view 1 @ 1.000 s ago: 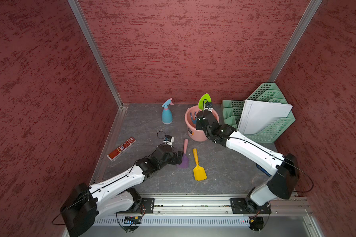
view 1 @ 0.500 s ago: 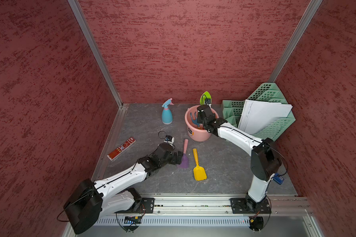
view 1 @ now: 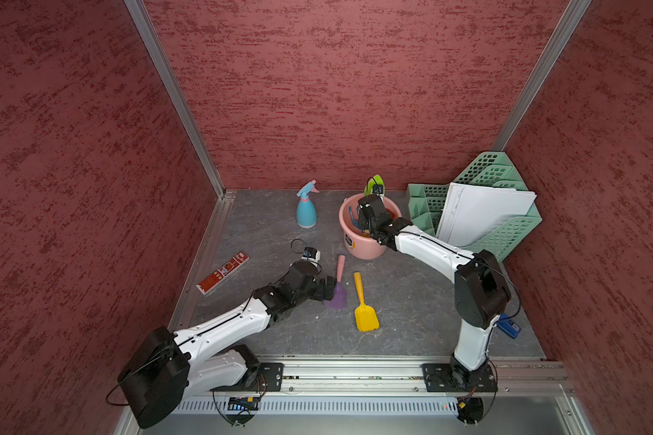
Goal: Organize the gardening tools
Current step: Place the gardening tool in the container.
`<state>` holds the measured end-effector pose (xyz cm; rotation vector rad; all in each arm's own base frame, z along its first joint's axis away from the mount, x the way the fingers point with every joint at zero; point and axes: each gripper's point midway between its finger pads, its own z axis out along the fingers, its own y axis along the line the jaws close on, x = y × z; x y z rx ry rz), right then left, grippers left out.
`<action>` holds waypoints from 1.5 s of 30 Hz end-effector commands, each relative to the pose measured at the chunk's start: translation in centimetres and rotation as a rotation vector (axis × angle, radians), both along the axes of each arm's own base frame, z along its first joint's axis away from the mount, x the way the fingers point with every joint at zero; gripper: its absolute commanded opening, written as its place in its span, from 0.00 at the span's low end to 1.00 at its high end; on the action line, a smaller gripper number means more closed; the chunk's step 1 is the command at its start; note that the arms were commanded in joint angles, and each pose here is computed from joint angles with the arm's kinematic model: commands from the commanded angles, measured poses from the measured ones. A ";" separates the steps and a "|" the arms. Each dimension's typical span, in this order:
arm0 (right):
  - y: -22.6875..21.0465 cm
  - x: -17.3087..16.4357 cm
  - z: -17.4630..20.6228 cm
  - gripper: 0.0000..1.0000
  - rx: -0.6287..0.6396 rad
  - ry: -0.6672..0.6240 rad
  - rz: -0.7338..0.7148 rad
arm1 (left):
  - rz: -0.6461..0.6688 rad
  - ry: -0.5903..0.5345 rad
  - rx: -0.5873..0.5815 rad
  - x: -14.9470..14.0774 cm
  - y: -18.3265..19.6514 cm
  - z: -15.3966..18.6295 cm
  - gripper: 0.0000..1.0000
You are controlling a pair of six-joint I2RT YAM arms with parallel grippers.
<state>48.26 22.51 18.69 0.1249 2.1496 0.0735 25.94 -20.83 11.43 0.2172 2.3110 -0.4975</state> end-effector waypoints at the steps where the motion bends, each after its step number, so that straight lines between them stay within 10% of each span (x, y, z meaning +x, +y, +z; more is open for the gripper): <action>1: -0.3 -0.4 2.2 0.41 0.049 -0.038 -0.002 | 0.003 -0.032 -0.034 0.4 -0.2 1.6 1.00; 12: -1.5 -5.5 6.1 0.53 0.177 -0.027 0.045 | 0.022 -0.034 -0.044 0.0 0.4 1.9 1.00; 22: -1.9 -16.6 4.9 0.91 0.329 0.170 0.224 | 0.032 -0.030 -0.039 -0.4 1.1 1.9 1.00; 32: -0.3 -25.5 -1.9 0.91 0.293 0.445 0.415 | 0.041 -0.030 -0.037 -0.5 1.4 1.9 1.00; 45: 2.2 -25.3 -7.4 0.90 0.105 0.487 0.390 | 0.054 -0.026 -0.029 -1.0 2.1 2.1 1.00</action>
